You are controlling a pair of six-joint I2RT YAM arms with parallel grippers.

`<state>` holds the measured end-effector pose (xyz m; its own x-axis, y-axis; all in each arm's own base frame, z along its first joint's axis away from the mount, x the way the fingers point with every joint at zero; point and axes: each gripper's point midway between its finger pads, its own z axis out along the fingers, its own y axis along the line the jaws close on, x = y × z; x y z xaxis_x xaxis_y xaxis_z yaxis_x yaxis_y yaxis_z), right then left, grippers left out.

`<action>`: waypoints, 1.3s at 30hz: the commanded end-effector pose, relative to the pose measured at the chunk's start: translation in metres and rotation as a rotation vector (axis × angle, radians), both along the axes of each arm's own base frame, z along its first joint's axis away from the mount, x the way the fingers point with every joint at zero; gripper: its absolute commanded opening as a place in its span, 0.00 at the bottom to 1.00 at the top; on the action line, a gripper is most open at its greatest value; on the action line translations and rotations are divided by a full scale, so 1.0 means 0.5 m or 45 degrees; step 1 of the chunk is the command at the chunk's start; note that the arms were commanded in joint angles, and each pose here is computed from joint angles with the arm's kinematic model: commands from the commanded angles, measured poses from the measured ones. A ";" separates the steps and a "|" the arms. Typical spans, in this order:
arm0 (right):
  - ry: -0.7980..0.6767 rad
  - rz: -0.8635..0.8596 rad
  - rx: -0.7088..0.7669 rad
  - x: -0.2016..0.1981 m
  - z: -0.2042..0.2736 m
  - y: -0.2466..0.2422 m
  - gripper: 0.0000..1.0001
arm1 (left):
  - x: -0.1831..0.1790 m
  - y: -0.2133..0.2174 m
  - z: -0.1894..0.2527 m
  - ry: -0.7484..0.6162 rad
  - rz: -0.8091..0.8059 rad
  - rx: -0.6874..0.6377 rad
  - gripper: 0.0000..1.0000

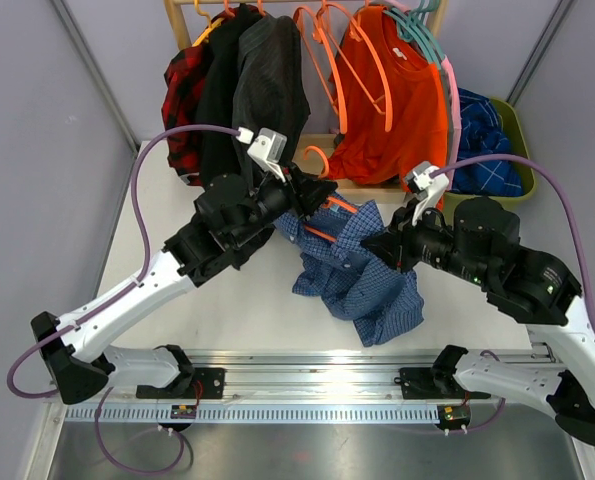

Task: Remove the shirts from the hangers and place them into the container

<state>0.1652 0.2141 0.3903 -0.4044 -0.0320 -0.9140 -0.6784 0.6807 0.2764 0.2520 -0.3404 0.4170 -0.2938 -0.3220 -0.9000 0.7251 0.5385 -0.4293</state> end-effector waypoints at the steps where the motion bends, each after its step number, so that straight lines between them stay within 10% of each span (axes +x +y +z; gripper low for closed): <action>1: -0.124 -0.036 0.145 0.020 0.077 0.012 0.00 | -0.032 -0.019 0.043 -0.043 -0.067 -0.097 0.10; 10: -0.120 -0.058 0.141 0.022 0.080 0.006 0.00 | -0.022 0.002 0.039 -0.026 0.020 -0.069 0.00; 14: -0.081 0.021 0.112 0.010 0.063 0.025 0.71 | -0.011 0.007 0.058 -0.051 0.060 -0.048 0.00; 18: -0.069 0.052 0.094 0.002 0.053 0.027 0.99 | 0.020 0.014 0.076 -0.105 0.151 0.026 0.00; 32: -0.079 0.013 0.075 -0.020 0.040 -0.019 0.96 | 0.079 0.132 0.235 -0.287 0.406 0.038 0.00; 37: -0.079 0.008 0.066 -0.024 0.032 -0.026 0.67 | 0.078 0.152 0.254 -0.305 0.431 0.021 0.00; 39: -0.078 -0.031 0.053 -0.016 0.028 -0.034 0.38 | 0.075 0.158 0.259 -0.313 0.438 0.020 0.00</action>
<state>0.1557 0.2001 0.4081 -0.3434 0.0178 -0.9390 -0.6938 0.6690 0.2664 0.2913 -0.2889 0.4994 -0.0682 -0.2639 -0.9621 0.6191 0.7451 -0.2482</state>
